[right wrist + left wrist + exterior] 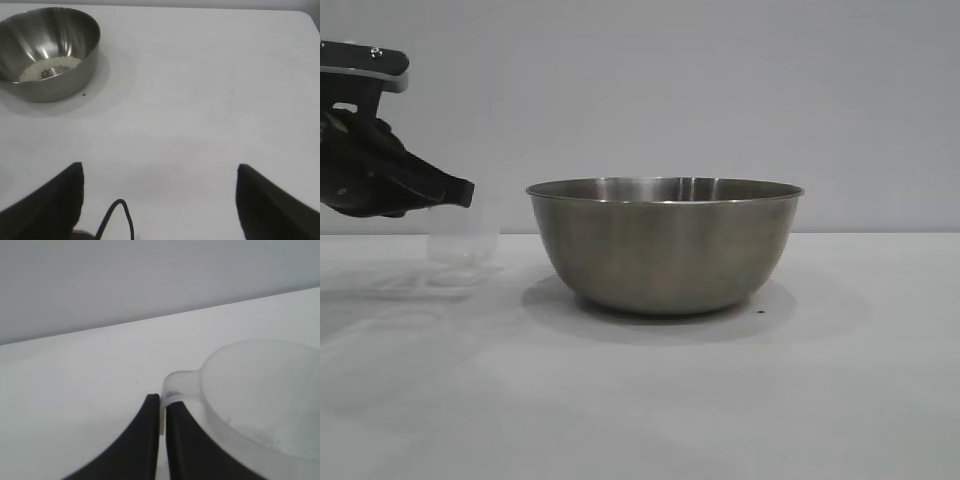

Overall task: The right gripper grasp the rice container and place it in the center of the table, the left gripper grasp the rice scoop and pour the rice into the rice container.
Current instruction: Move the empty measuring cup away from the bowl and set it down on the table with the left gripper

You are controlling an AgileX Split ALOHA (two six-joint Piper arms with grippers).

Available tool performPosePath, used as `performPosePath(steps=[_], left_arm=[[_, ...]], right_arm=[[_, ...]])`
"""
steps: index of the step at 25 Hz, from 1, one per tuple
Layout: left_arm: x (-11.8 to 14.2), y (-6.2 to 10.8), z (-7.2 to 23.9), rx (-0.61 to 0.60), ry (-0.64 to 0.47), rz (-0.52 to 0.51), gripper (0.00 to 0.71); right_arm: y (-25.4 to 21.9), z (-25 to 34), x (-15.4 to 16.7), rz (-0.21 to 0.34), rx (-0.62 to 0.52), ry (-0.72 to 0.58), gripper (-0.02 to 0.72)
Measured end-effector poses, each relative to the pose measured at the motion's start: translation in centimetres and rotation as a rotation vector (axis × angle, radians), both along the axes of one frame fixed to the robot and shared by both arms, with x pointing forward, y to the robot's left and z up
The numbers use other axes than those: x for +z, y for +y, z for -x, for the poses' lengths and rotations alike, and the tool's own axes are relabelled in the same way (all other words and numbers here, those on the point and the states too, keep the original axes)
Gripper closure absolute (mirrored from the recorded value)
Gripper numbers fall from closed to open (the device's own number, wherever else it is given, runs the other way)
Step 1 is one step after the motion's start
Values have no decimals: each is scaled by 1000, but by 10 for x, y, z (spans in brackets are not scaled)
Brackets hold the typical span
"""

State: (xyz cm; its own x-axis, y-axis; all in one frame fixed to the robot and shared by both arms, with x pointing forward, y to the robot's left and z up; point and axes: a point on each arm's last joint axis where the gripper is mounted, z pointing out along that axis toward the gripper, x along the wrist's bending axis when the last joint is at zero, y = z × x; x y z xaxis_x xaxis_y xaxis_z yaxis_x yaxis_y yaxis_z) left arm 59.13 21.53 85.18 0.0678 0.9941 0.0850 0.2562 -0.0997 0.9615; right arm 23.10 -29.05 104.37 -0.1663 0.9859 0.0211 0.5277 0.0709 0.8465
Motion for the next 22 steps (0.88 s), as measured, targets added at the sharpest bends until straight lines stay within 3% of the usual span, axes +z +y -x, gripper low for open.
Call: performPosePath(steps=[8,14,18,19,22], left_arm=[[1,0,0,0,-18,3,710],[-7,6,19,-7,-7,-22,476],[-17,11,37,-7,59,-28,480],[-18,12,41,-6,73,-14,440],[-22,13,51,-12,110,30,455]], right_arm=[[0,0,0,0,0,0,171],[0,0,0,0,0,0,171],[0,0,0,0,0,0,171],[0,0,0,0,0,0,171],[0,0,0,0,0,0,171]])
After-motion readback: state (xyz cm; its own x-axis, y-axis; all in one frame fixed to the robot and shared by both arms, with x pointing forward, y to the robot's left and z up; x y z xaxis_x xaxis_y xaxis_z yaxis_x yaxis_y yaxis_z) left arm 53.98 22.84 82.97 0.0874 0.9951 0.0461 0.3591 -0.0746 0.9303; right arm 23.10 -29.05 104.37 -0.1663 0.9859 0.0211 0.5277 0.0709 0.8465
